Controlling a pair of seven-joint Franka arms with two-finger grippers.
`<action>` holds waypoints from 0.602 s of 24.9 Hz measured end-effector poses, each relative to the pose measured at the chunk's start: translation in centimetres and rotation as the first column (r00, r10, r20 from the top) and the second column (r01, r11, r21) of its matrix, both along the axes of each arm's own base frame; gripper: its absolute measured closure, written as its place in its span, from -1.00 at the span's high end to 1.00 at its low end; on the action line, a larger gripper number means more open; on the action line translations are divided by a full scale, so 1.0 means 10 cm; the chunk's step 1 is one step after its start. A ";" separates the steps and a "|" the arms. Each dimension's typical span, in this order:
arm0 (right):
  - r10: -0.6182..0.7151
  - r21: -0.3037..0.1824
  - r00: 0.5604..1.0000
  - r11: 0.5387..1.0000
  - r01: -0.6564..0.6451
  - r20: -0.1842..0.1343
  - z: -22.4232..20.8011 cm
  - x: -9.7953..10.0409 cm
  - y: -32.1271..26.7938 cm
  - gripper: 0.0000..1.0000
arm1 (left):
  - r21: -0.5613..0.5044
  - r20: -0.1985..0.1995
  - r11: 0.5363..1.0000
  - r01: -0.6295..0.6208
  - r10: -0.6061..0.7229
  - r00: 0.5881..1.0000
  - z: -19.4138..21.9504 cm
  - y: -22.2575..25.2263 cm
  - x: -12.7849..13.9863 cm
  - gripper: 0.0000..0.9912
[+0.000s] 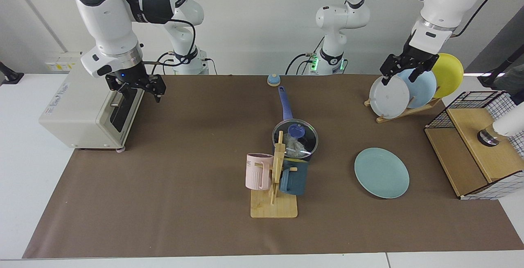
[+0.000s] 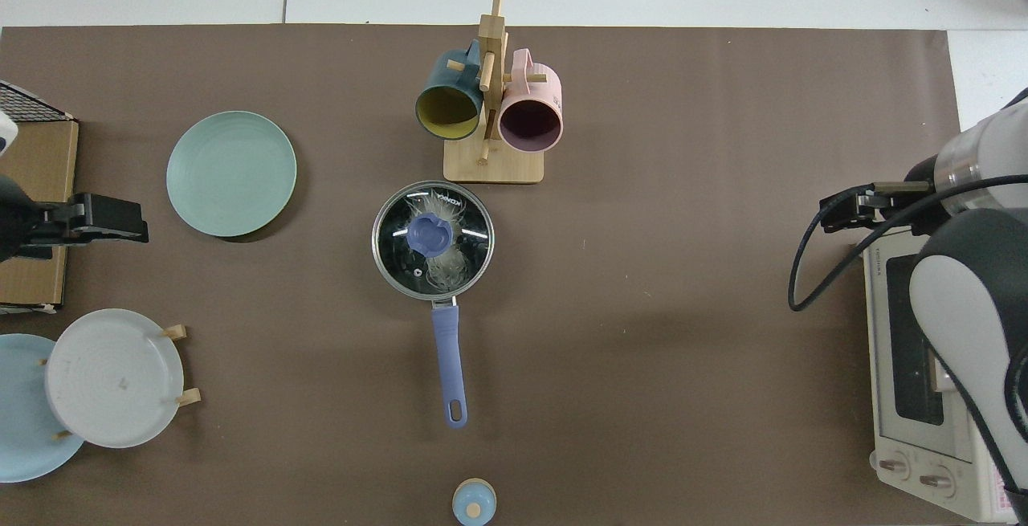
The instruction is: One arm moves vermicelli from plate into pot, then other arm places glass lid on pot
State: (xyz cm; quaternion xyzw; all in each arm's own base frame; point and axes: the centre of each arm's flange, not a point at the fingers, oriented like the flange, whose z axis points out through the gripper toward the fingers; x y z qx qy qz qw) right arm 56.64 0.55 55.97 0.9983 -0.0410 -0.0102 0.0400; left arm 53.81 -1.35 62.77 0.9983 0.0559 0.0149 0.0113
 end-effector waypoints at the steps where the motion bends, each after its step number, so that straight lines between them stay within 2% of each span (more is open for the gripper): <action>1: 0.000 0.000 1.000 1.000 0.000 0.005 -0.04 -0.02 -0.05 0.99 | 0.000 0.000 1.000 0.000 0.000 1.000 0.00 0.00 0.00 1.00; 6: -0.003 0.001 1.000 1.000 0.003 0.019 -0.17 -0.08 -0.15 0.99 | 0.000 0.000 1.000 0.000 0.000 1.000 0.00 0.00 0.00 1.00; 15: 0.009 0.001 0.999 1.000 -0.009 0.034 -0.14 -0.09 -0.08 0.99 | 0.000 0.000 1.000 0.000 0.000 1.000 0.00 0.00 0.00 1.00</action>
